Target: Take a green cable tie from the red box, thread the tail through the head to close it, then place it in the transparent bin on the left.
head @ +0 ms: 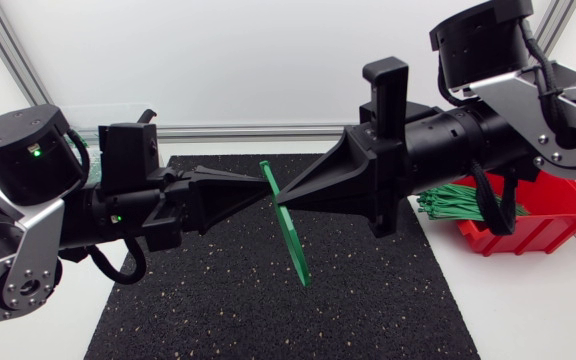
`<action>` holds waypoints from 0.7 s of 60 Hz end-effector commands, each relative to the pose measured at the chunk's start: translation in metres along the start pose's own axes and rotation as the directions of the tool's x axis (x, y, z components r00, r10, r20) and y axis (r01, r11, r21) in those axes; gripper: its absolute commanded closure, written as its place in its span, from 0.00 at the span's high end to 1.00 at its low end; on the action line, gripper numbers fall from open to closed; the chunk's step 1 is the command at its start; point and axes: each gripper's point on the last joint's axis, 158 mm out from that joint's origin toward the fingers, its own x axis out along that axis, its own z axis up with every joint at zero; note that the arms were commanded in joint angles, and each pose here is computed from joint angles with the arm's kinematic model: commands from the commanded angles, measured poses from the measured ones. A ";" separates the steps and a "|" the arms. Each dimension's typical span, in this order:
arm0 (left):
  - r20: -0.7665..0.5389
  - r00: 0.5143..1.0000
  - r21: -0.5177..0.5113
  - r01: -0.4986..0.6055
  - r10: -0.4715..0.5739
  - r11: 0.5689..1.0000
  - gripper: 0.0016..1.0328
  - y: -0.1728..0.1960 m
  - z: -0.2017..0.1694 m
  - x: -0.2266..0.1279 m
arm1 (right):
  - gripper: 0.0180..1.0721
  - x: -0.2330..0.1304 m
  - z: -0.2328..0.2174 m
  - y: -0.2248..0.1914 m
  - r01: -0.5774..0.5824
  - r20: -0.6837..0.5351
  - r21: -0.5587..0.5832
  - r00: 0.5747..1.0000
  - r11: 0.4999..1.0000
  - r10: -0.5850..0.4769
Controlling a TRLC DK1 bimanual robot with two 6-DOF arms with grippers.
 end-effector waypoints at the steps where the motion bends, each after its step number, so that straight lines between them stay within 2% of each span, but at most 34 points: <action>1: -0.001 1.000 -0.013 0.016 -0.016 1.000 0.04 -0.007 -0.005 -0.002 | 0.05 0.002 0.001 -0.009 0.005 -0.007 0.043 1.000 0.999 -0.005; 30: -0.014 0.999 -0.006 0.036 -0.036 0.999 0.04 -0.016 -0.014 -0.002 | 0.05 0.002 0.005 -0.008 0.003 -0.002 0.043 1.000 0.999 -0.003; 42: 0.000 1.000 0.042 0.015 -0.015 0.999 0.04 -0.016 -0.013 0.000 | 0.05 0.002 0.008 -0.012 0.009 -0.002 0.062 1.000 0.998 -0.008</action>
